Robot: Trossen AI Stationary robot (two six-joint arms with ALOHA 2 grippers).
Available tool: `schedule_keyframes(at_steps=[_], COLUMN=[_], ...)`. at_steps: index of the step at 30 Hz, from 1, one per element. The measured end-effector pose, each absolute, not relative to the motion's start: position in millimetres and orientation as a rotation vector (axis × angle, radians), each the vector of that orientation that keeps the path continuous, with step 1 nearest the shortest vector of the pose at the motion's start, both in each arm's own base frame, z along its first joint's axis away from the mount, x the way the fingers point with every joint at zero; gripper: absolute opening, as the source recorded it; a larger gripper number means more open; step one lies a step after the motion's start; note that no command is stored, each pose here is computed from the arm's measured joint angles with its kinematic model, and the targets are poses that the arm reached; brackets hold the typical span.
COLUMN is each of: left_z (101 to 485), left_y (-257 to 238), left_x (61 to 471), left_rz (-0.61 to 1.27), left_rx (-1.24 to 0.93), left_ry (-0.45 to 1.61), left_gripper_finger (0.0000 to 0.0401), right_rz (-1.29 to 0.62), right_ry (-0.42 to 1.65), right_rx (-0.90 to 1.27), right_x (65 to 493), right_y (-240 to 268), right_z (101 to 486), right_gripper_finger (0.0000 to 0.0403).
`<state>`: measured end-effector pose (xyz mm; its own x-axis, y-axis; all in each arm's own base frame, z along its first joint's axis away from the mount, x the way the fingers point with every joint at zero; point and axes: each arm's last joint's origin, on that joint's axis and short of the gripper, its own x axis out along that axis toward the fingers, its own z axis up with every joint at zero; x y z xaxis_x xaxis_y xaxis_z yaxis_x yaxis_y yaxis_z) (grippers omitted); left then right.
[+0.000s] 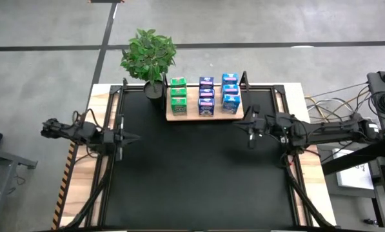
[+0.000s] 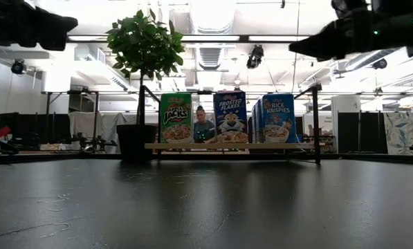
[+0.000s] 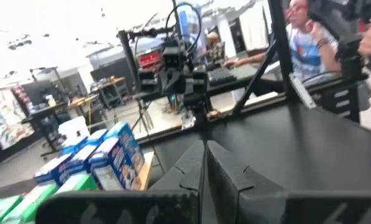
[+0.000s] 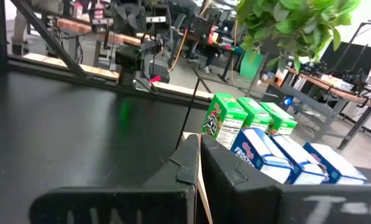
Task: Stack cereal on shelf
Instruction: Return to Home Position
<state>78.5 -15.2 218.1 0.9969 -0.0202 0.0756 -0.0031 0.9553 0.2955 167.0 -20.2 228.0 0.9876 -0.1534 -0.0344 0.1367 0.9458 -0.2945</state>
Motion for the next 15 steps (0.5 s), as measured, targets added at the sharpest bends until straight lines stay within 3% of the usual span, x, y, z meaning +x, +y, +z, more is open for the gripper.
schedule_keyframes(at_steps=[15], left_z=[208.6], left_y=[-15.1], left_x=[81.7], left_rz=[0.019], left_rx=[0.279], left_ry=[-0.045], left_gripper_finger=[0.0], right_rz=[-0.174], right_ry=[-0.099], right_rx=[-0.291], right_x=[124.7], right_y=[-15.5], right_z=[209.8], right_gripper_finger=[0.0009])
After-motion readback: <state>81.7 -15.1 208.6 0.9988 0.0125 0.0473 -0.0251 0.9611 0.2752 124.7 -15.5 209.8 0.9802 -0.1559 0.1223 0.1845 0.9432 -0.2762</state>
